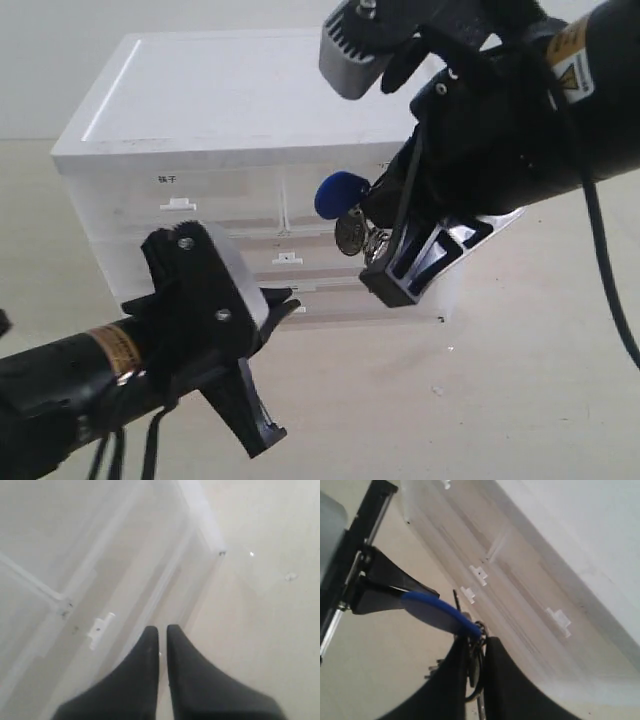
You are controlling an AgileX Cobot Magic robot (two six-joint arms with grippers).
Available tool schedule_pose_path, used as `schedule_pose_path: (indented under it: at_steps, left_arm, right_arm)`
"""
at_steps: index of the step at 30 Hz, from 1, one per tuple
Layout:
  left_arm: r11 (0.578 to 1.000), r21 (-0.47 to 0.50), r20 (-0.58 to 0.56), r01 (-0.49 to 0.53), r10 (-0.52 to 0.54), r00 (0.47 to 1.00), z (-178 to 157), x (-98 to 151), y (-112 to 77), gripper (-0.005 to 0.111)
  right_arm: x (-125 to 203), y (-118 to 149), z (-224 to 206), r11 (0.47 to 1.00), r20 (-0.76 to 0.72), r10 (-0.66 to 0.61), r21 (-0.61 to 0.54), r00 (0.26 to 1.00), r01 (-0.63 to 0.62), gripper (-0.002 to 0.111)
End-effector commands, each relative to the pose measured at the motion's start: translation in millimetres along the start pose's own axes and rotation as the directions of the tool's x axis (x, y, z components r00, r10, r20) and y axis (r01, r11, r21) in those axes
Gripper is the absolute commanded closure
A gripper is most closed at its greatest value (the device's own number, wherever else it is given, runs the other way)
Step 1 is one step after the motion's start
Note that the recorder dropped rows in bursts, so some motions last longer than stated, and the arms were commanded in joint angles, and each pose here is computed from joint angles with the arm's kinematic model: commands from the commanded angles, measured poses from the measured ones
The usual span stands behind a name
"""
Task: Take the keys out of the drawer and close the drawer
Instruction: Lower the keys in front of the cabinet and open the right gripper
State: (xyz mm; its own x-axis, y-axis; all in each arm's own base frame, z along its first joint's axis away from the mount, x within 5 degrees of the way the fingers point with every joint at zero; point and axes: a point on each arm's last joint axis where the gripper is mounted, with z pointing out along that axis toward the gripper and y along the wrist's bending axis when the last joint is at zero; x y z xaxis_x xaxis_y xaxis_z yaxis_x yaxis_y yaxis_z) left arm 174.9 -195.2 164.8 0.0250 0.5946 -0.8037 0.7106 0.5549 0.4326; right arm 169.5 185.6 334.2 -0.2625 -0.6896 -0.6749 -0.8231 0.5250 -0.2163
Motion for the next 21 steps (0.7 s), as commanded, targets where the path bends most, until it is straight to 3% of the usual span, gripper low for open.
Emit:
schedule_pose_path:
  at_steps: [1,6,13,21]
  left_arm:
    - [0.994,-0.069,0.107,0.088,-0.08,0.991,-41,-12,14.6,0.102]
    - [0.954,-0.163,0.258,0.25,-0.203,0.945,-88,-19,36.3,0.102]
    - [0.933,-0.181,0.414,0.311,-0.215,0.884,-130,-18,45.8,0.102]
    - [0.92,-0.206,0.462,0.332,-0.208,0.862,-141,-11,47.1,0.102]
  right_arm:
    - [7,8,8,0.998,0.056,-0.035,-0.042,0.998,0.038,0.108]
    - [13,10,22,0.998,0.089,-0.045,-0.032,0.995,0.048,0.108]
    - [16,15,75,0.995,0.026,-0.074,-0.062,0.997,0.075,0.108]
    - [23,19,134,0.99,-0.009,-0.123,-0.071,0.992,0.122,0.108]
